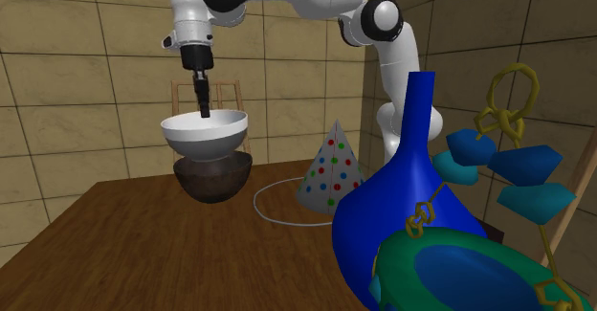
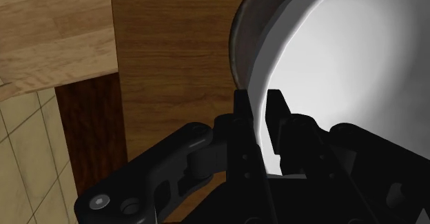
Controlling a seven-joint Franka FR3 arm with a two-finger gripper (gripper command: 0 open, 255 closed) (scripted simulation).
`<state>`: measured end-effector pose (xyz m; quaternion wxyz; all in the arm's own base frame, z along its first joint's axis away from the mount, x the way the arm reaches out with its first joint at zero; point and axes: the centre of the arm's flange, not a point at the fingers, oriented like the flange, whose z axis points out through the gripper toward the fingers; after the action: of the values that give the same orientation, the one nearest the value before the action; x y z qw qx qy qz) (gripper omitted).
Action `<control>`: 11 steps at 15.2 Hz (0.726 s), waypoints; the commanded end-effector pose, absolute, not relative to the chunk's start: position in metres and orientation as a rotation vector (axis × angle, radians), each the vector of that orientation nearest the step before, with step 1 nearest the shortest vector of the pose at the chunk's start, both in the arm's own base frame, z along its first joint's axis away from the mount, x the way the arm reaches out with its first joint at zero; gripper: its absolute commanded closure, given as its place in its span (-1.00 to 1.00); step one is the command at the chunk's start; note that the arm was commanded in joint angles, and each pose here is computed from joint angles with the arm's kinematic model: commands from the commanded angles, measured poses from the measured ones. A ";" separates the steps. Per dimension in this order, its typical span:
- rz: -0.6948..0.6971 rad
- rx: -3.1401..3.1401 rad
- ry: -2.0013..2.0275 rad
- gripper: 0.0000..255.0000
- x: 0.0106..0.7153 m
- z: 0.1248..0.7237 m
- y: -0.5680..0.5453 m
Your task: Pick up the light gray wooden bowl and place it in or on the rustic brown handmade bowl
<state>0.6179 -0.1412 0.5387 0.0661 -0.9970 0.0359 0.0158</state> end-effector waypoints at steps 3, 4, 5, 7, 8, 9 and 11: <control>0.046 -3.007 0.108 1.00 0.617 0.517 -0.141; 0.046 -3.007 0.108 1.00 0.617 0.513 -0.141; 0.046 -3.007 0.108 1.00 0.617 0.513 -0.141; 0.046 -3.007 0.108 1.00 0.617 0.513 -0.141; 0.046 -3.007 0.108 1.00 0.617 0.513 -0.141; 0.046 -3.007 0.108 1.00 0.617 0.513 -0.141; 0.046 -3.007 0.108 1.00 0.617 0.513 -0.141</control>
<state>0.6173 -0.1410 0.5130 0.0661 -0.9970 0.0359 0.0156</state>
